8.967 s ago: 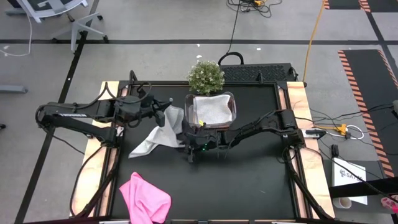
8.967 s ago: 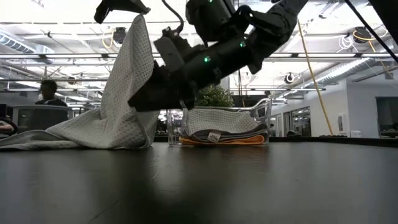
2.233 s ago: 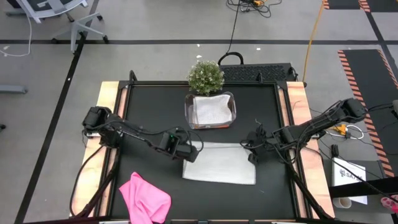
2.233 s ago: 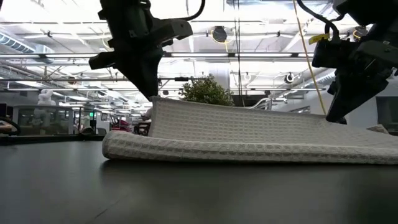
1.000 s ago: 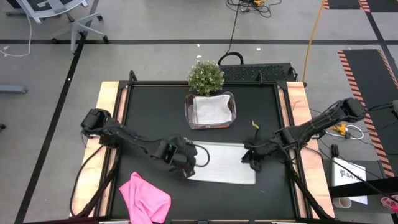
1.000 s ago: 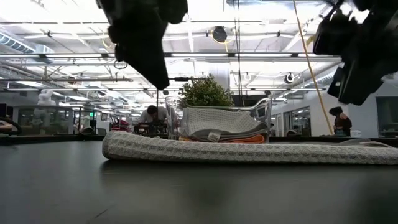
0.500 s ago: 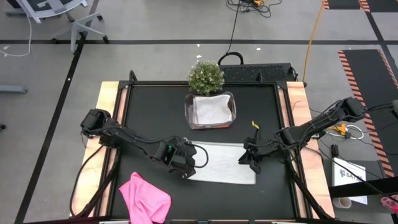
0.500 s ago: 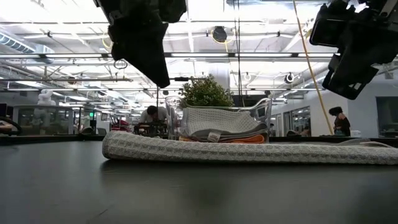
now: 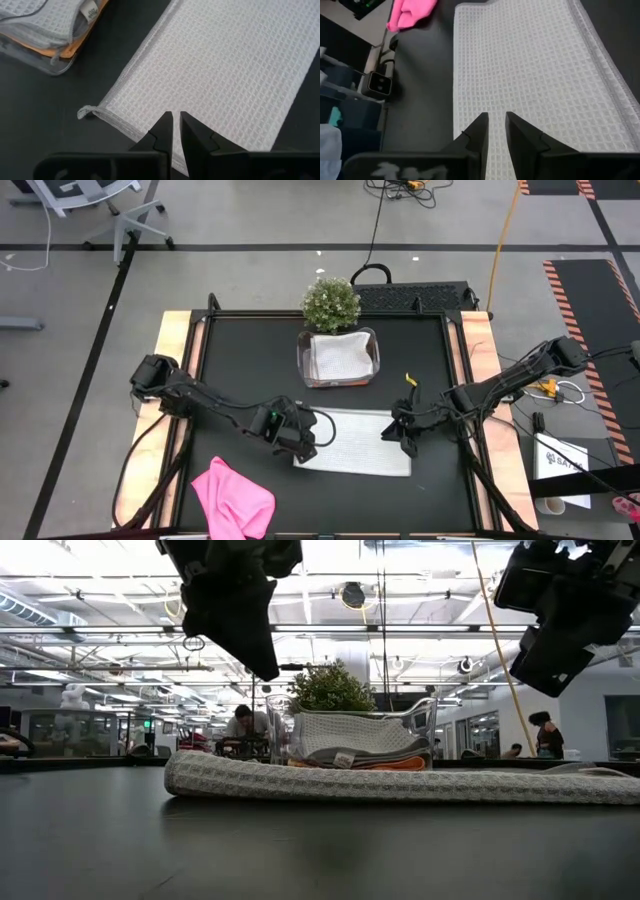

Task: Fold microfiber towels
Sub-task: Fold the gray microfiber towel on the table

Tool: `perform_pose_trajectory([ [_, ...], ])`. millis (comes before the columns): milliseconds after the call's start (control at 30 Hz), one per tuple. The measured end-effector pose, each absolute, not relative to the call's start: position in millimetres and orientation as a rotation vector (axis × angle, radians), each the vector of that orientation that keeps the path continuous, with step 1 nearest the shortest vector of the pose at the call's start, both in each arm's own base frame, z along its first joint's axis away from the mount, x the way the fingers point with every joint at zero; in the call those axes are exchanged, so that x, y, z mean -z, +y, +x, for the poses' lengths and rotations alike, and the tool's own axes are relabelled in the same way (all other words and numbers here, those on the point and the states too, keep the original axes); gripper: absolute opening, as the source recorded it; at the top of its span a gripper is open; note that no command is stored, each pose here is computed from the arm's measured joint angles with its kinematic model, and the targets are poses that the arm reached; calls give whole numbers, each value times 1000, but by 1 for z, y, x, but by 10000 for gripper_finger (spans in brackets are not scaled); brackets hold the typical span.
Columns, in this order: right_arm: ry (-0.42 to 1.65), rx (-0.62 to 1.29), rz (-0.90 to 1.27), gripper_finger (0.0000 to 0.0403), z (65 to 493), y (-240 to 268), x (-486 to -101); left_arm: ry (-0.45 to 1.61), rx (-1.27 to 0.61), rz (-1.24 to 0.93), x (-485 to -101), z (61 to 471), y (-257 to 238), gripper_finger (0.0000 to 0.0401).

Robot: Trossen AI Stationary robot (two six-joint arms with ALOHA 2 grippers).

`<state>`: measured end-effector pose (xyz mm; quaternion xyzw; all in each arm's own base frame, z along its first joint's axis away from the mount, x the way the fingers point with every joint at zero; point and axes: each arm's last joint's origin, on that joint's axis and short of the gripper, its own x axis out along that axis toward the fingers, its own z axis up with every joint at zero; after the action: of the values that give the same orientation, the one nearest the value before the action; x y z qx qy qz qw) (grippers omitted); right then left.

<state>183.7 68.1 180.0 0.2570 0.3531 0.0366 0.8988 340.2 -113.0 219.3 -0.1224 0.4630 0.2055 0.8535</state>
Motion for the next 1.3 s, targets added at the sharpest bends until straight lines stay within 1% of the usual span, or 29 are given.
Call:
perform_pose_trajectory([
  [233,717,-91,587,55,185,69,-182,968,-449,-278,-219,342,-109,35],
  [367,819,-155,722,55,183,73,-182,969,-448,-278,-219,342,-109,35],
  [467,865,-204,771,54,184,79,-193,973,-442,-283,-219,342,-109,35],
  [567,878,-233,722,54,187,85,-214,976,-435,-274,-219,342,-109,35],
  [667,913,-193,644,54,188,87,-239,981,-424,-262,-220,341,-110,35],
  [800,1031,-96,510,54,186,91,-268,985,-369,-273,-224,341,-114,35],
  [900,1128,-77,395,54,191,100,-278,1019,-309,-298,-224,340,-118,35],
  [967,1166,-112,318,54,199,109,-279,1030,-275,-313,-224,339,-121,35],
  [1067,1219,-178,217,60,210,120,-269,1041,-239,-305,-224,339,-124,35],
  [1167,1295,-175,147,72,217,125,-249,1050,-209,-275,-224,339,-124,35],
  [1300,1384,-137,115,97,223,128,-226,1078,-137,-269,-224,339,-126,36],
])
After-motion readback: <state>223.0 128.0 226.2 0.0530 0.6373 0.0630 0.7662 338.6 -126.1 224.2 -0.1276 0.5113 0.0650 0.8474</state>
